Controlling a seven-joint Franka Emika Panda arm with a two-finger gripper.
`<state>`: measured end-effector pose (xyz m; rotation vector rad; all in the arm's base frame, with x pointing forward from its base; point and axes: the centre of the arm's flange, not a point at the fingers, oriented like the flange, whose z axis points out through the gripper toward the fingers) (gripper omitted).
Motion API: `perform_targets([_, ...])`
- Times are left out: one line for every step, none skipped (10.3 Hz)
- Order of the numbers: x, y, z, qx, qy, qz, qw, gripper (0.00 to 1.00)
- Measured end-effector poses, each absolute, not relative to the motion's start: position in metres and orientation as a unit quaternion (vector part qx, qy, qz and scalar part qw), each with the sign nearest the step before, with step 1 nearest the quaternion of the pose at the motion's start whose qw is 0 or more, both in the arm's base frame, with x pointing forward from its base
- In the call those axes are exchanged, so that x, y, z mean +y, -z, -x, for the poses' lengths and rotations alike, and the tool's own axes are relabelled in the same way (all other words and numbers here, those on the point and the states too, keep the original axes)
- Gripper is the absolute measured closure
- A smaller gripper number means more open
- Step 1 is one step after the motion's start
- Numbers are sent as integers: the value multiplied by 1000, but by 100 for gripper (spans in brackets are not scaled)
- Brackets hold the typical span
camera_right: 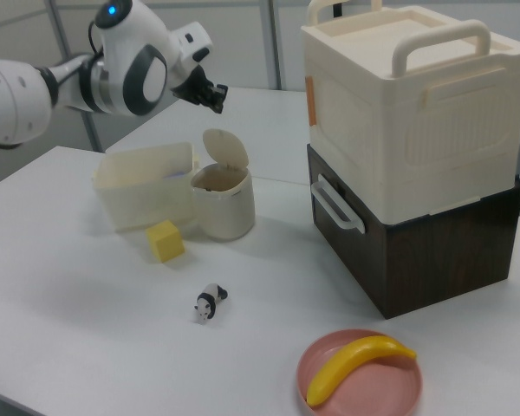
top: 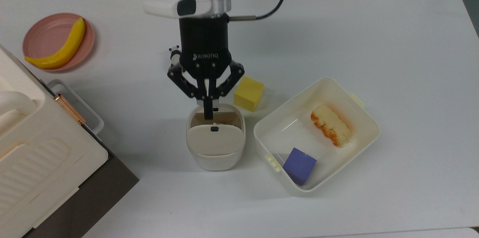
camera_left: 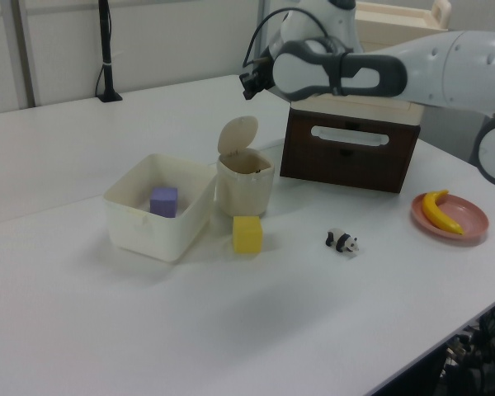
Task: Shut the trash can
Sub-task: 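Lower the gripper behind the raised lid of the cream trash can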
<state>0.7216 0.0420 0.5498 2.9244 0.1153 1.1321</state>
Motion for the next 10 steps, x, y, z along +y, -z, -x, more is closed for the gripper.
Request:
perform_targets([45,-537,-728,40,-372,-927,2,99])
perform_targets([50,-524,-733,47,-376,-926,4,99])
perform_targets([54,-515,-736,51,-375,-926,5,99])
perform_targets([55,-511,-738,53,-374,-926,6,99])
perform_targets([54,-512,-738,53,-375,-926,7,99])
perform_targets([54,-513,-738,54,-376,-925,7,99])
perform_targets([54,-514,-738,57,-377,-924,11,99])
perform_targets([55,-514,-738,63,-377,-924,18,99])
perform_targets([54,-511,-738,70,-367,-927,28,99])
perform_targets([52,-505,-737,72,-346,-935,35,99])
